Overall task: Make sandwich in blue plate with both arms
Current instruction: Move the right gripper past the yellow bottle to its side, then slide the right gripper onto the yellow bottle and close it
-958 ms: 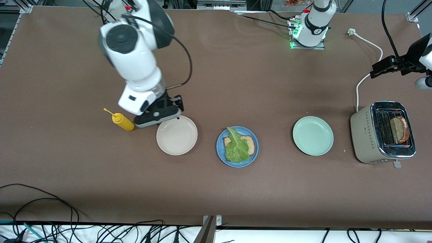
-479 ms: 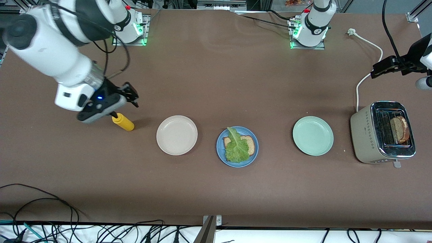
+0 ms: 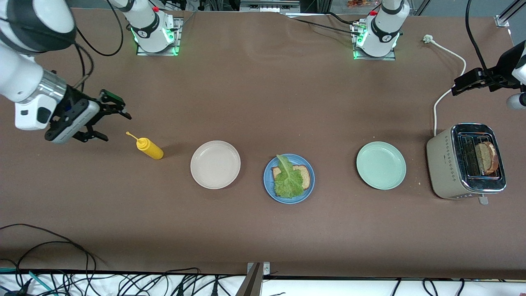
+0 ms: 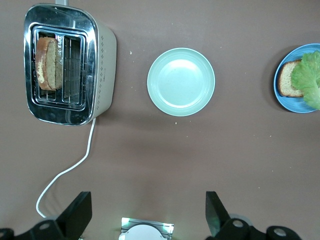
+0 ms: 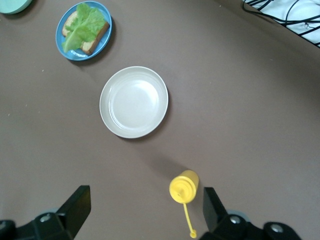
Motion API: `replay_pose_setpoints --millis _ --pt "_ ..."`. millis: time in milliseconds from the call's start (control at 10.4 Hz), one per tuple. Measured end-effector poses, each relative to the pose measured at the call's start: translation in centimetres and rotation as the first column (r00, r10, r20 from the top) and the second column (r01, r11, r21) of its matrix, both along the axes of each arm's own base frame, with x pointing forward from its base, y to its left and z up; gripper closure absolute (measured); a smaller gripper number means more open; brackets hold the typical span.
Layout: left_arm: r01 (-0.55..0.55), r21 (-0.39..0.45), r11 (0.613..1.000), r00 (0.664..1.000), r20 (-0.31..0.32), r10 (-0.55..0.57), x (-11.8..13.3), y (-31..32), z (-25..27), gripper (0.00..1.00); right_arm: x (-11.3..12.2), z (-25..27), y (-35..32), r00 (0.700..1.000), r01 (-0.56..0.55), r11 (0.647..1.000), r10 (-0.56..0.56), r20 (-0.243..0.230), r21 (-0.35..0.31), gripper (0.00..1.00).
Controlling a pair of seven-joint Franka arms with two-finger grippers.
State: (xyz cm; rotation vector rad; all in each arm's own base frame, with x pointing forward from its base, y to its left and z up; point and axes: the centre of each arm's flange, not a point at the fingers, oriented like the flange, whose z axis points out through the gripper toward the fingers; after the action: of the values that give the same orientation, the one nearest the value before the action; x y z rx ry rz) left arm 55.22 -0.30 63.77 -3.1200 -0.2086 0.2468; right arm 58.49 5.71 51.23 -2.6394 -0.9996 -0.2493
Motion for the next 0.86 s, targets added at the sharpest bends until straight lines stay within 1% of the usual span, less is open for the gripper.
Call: replay_pose_setpoints --millis 192,383,479,575,671,862 --pt "-0.001 0.000 1.000 1.000 0.000 0.001 0.0 0.0 0.0 0.00 -0.6 -2.5 -4.8 0.996 -0.087 0.993 0.085 0.035 0.076 0.00" --pt "-0.001 0.000 1.000 1.000 0.000 0.001 0.0 0.0 0.0 0.00 -1.7 -5.7 -8.2 0.985 -0.161 0.972 0.148 0.083 0.170 0.00" --pt "-0.001 0.000 1.000 1.000 0.000 0.001 0.0 0.1 0.0 0.00 -2.2 -7.8 -9.4 0.976 -0.205 0.953 0.182 0.122 0.221 0.00" --pt "-0.001 0.000 1.000 1.000 0.000 0.001 0.0 0.1 0.0 0.00 -2.6 -10.1 -10.4 0.962 -0.251 0.931 0.211 0.171 0.265 0.00" --pt "-0.001 0.000 1.000 1.000 0.000 0.001 0.0 0.1 0.0 0.00 -2.7 -12.5 -11.6 0.948 -0.291 0.913 0.234 0.216 0.287 0.00" --pt "-0.001 0.000 1.000 1.000 0.000 0.001 0.0 0.1 0.0 0.00 -3.0 -17.4 -14.4 0.928 -0.340 0.879 0.255 0.272 0.335 0.00"
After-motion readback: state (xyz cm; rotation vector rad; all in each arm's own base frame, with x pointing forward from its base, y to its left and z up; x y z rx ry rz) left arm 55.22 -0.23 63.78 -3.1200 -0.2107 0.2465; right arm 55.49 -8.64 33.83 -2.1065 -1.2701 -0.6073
